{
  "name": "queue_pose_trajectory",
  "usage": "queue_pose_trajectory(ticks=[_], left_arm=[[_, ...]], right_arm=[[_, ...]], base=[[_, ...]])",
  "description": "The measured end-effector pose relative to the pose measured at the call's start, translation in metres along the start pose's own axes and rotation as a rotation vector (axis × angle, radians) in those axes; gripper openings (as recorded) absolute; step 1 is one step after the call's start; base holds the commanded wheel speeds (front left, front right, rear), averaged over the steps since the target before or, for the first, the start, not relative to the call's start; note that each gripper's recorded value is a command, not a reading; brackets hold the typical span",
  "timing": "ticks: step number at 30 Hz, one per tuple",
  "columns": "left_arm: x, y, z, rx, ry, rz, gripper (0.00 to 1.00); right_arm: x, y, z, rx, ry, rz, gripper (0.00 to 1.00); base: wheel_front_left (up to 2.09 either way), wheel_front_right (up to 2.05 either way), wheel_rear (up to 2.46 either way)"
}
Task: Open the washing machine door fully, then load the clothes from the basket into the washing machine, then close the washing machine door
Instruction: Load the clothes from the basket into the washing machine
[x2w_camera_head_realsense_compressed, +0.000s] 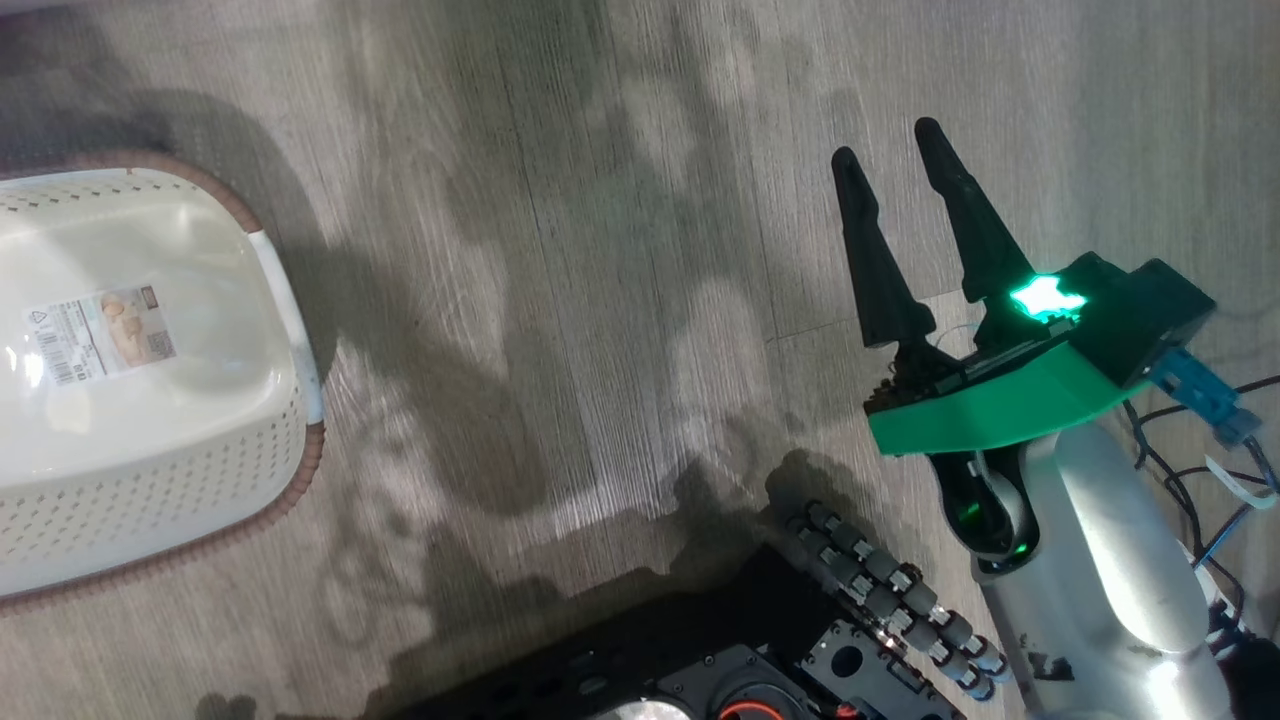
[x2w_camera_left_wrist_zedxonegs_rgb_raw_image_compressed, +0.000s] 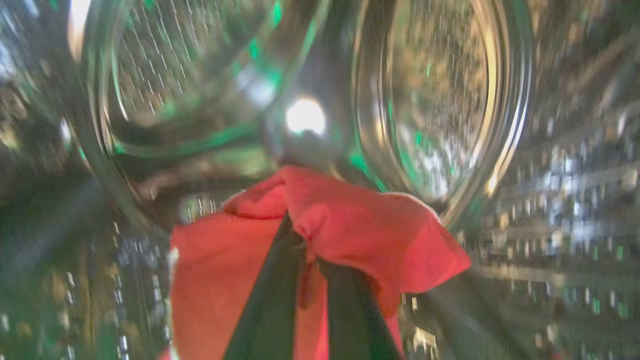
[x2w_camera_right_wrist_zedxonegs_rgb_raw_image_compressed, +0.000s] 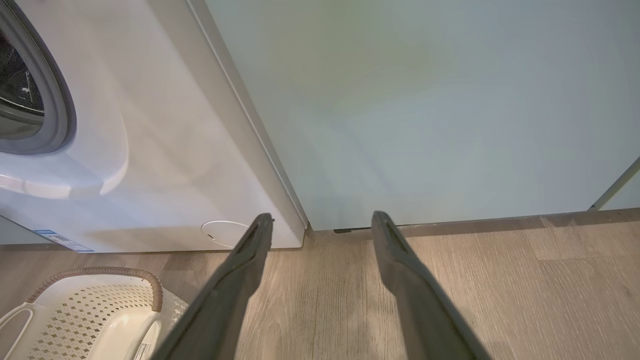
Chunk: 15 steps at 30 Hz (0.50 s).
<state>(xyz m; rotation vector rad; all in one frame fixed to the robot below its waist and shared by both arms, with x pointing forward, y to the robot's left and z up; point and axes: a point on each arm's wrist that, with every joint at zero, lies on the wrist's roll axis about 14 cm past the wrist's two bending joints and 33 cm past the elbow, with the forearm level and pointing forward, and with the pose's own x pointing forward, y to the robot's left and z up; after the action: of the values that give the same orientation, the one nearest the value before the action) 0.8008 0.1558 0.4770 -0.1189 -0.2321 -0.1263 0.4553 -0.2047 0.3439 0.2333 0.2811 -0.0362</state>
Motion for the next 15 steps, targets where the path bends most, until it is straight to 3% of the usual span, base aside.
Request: queue_pose_trajectory(ticks=[5, 15], left_arm=[[-0.012, -0.005, -0.037, 0.004, 0.103, -0.025, 0.0], [-0.017, -0.014, -0.059, 0.029, 0.17, -0.064, 0.0]], right_arm=[[0.001, 0.0, -0.003, 0.001, 0.006, 0.001, 1.0], [0.001, 0.0, -0.006, 0.001, 0.013, 0.0, 1.0]], base=[[0.0, 0.0, 0.0], [0.0, 0.0, 0.0]])
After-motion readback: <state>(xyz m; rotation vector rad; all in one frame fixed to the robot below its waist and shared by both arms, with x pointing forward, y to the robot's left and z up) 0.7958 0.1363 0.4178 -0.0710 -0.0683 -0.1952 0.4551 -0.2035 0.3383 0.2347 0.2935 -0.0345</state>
